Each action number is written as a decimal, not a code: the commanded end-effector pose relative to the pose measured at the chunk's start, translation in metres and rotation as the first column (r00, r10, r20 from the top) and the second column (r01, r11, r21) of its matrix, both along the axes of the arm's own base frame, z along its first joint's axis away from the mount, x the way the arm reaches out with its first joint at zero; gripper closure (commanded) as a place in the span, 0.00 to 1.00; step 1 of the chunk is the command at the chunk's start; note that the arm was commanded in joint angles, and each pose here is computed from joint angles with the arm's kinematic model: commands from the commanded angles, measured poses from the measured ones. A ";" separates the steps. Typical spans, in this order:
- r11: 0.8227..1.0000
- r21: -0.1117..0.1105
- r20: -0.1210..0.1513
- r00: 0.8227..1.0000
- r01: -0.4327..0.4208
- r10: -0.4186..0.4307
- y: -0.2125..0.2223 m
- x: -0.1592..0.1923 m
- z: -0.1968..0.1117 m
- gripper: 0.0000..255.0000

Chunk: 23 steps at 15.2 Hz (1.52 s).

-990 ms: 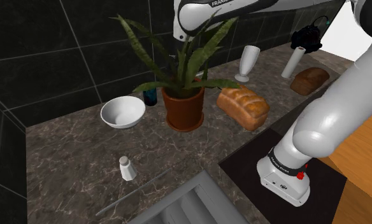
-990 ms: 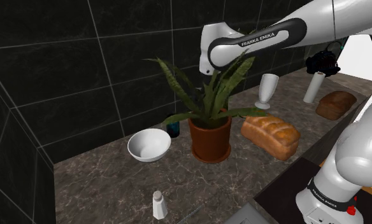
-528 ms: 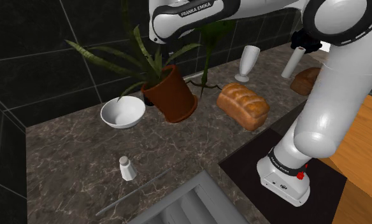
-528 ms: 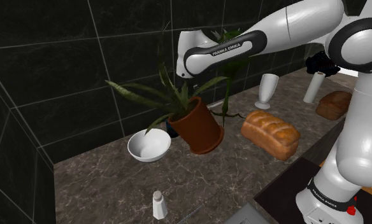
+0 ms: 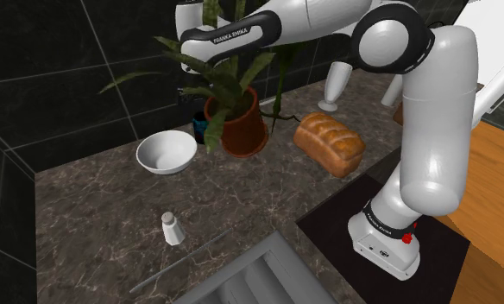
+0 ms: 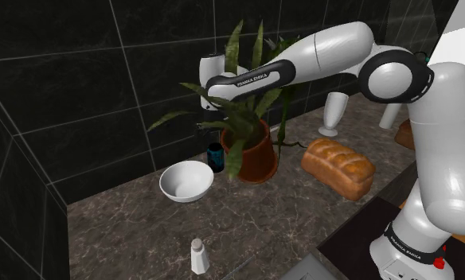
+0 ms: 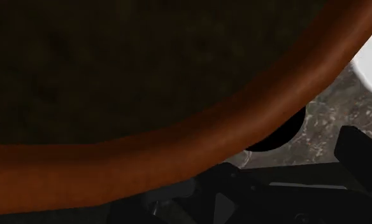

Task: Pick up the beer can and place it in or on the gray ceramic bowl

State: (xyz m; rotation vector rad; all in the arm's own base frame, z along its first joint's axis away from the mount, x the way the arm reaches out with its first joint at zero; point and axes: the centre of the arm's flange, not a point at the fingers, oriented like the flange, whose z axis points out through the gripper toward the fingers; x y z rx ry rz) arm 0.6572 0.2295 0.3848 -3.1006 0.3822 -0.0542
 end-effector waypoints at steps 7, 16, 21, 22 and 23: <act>1.000 -0.014 -0.035 0.999 -0.001 0.000 0.001 -0.002 -0.040 0.00; 1.000 -0.014 -0.035 0.999 -0.001 0.000 0.001 -0.002 -0.040 1.00; 1.000 -0.014 -0.035 0.999 -0.001 0.000 0.001 -0.003 -0.040 1.00; 1.000 -0.014 -0.035 0.999 -0.001 0.000 0.001 -0.003 -0.040 1.00; 1.000 -0.014 -0.035 0.999 -0.001 0.000 0.001 -0.002 -0.040 1.00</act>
